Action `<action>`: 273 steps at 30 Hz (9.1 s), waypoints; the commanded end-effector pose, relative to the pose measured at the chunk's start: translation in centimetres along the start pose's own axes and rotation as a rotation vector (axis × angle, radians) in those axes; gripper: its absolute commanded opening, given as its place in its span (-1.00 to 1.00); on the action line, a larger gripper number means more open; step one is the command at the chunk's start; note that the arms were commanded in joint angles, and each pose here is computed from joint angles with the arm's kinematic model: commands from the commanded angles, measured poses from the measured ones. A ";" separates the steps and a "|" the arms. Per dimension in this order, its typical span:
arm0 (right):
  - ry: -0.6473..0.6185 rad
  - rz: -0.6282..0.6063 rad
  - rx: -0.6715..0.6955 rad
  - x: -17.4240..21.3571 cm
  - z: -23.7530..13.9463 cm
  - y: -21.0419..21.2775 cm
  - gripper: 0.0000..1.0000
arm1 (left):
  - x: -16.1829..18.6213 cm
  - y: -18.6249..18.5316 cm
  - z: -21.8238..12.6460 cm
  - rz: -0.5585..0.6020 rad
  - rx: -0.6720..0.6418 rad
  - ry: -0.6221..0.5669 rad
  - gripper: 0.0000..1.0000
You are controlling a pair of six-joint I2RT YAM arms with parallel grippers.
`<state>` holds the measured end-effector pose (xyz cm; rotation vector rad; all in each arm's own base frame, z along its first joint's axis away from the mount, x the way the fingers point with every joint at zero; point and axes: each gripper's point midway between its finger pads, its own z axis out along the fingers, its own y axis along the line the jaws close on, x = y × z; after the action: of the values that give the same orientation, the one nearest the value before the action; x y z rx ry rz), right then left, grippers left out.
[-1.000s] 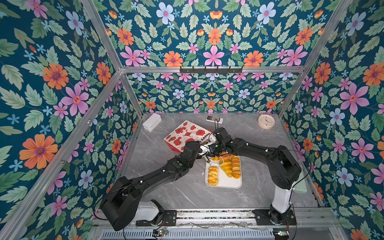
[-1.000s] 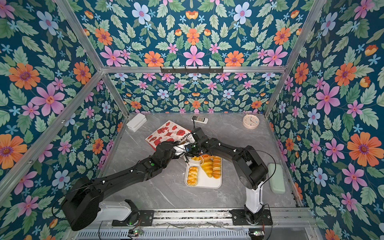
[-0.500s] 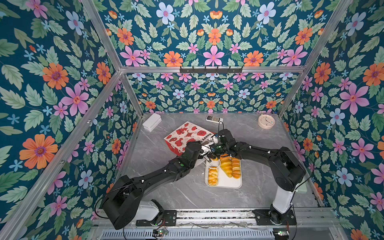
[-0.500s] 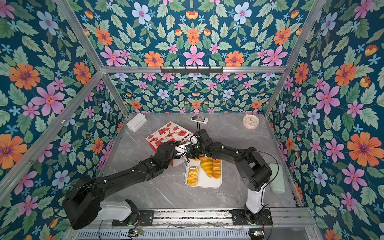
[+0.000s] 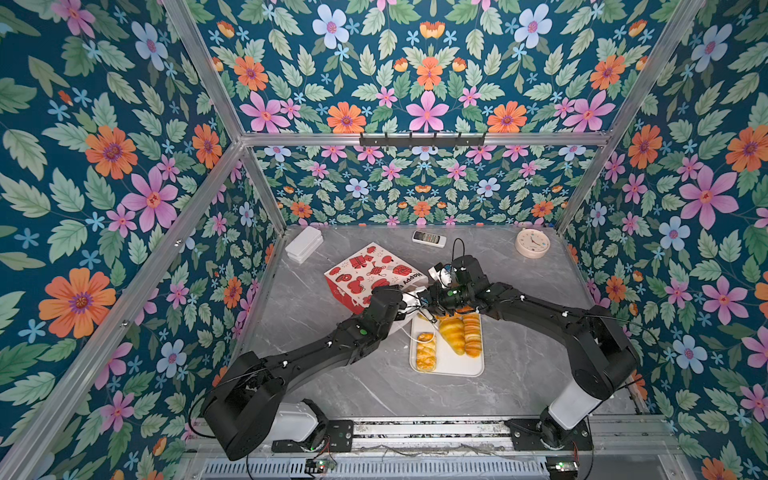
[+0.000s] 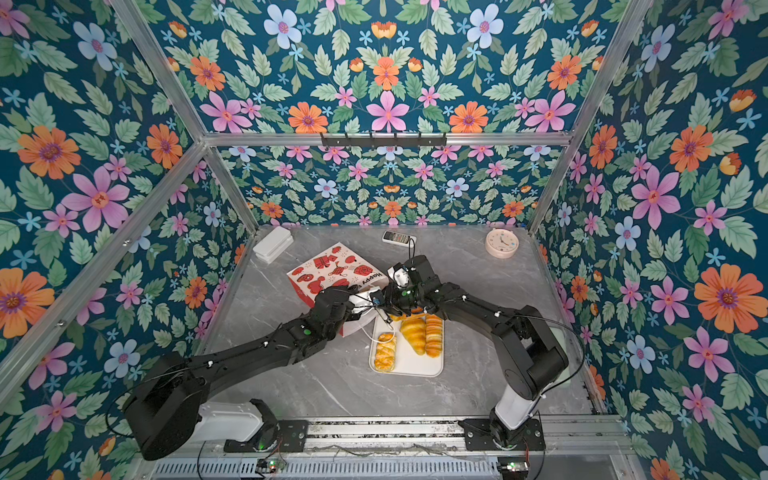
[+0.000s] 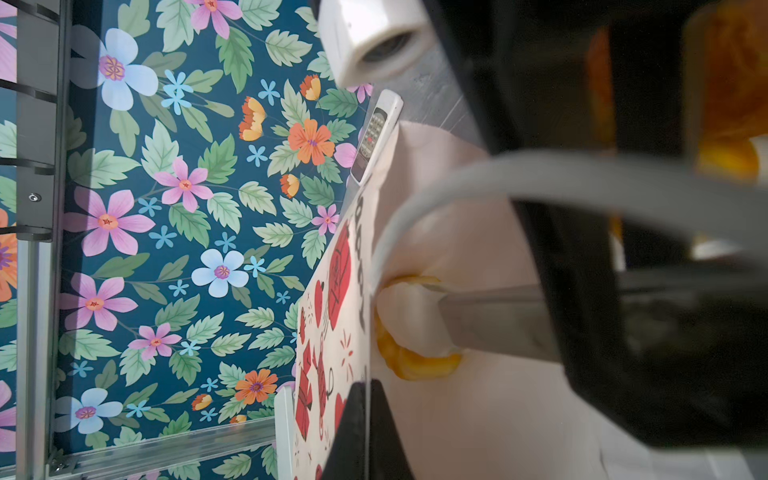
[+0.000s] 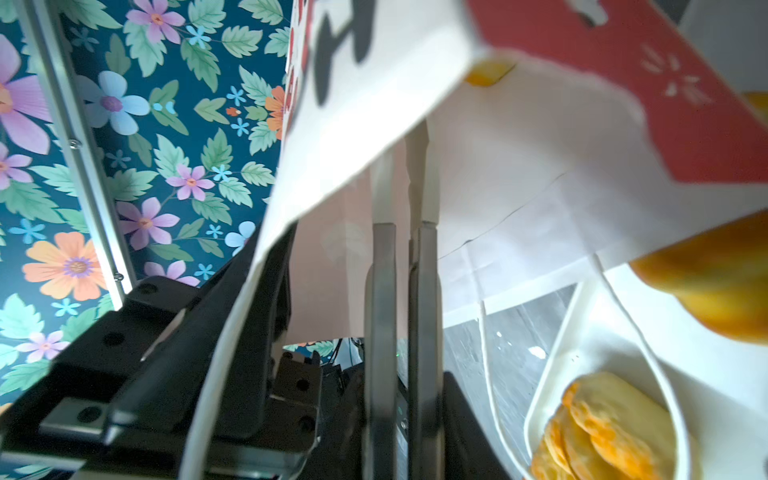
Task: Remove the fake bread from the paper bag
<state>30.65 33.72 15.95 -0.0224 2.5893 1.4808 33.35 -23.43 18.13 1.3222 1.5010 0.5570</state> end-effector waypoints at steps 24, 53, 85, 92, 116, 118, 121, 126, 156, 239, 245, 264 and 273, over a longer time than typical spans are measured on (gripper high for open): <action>0.041 -0.019 0.148 -0.7 0.6 -2.1 -0.14 | 0.4 1.2 0.5 -0.052 -0.065 0.042 -1.00; 0.039 -0.024 0.113 -4.2 3.5 -1.0 -0.07 | 1.1 1.4 1.3 -0.079 -0.064 0.063 -1.00; 0.029 0.053 0.043 -6.2 7.0 -1.7 -0.10 | 0.8 0.7 1.5 -0.104 -0.034 0.048 -1.00; 0.016 0.059 0.046 -6.3 7.1 -2.0 -0.37 | 1.0 0.5 1.5 -0.112 -0.032 0.052 -1.00; 0.076 0.026 0.094 -1.2 1.9 -1.2 -0.86 | 2.2 1.8 1.9 -0.153 -0.093 0.097 -1.00; 0.076 0.027 0.096 -0.8 1.4 -1.1 -0.89 | 2.3 1.9 2.1 -0.159 -0.098 0.103 -1.00; 0.085 0.022 0.097 -0.2 0.8 -0.9 -0.92 | 2.4 2.4 2.3 -0.174 -0.119 0.109 -1.00; 0.098 0.008 0.107 0.8 -0.4 -0.4 -0.96 | 2.5 2.9 2.6 -0.206 -0.152 0.114 -1.00; 0.154 -0.015 0.199 6.4 -7.3 0.7 -1.00 | 4.6 5.3 2.6 -0.254 -0.262 0.168 -1.00; -0.049 0.076 0.444 18.9 -20.1 -5.7 -0.20 | 6.0 7.1 2.7 -0.345 -0.314 0.191 -1.00; -0.267 0.019 0.594 16.2 -23.6 -7.0 -0.33 | 5.7 8.1 2.1 -0.371 -0.333 0.176 -1.00; -0.516 0.013 1.087 1.4 -24.4 -18.2 -0.29 | 1.2 14.0 -1.9 -0.650 -0.220 0.080 -1.00; -0.398 0.058 1.243 -2.3 -23.2 -22.3 -0.34 | -0.7 15.3 -4.1 -0.892 -0.145 -0.009 -1.00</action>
<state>30.48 2.28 8.59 0.4568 2.6814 -0.2668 37.09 -17.99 33.21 0.4968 1.7592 0.1879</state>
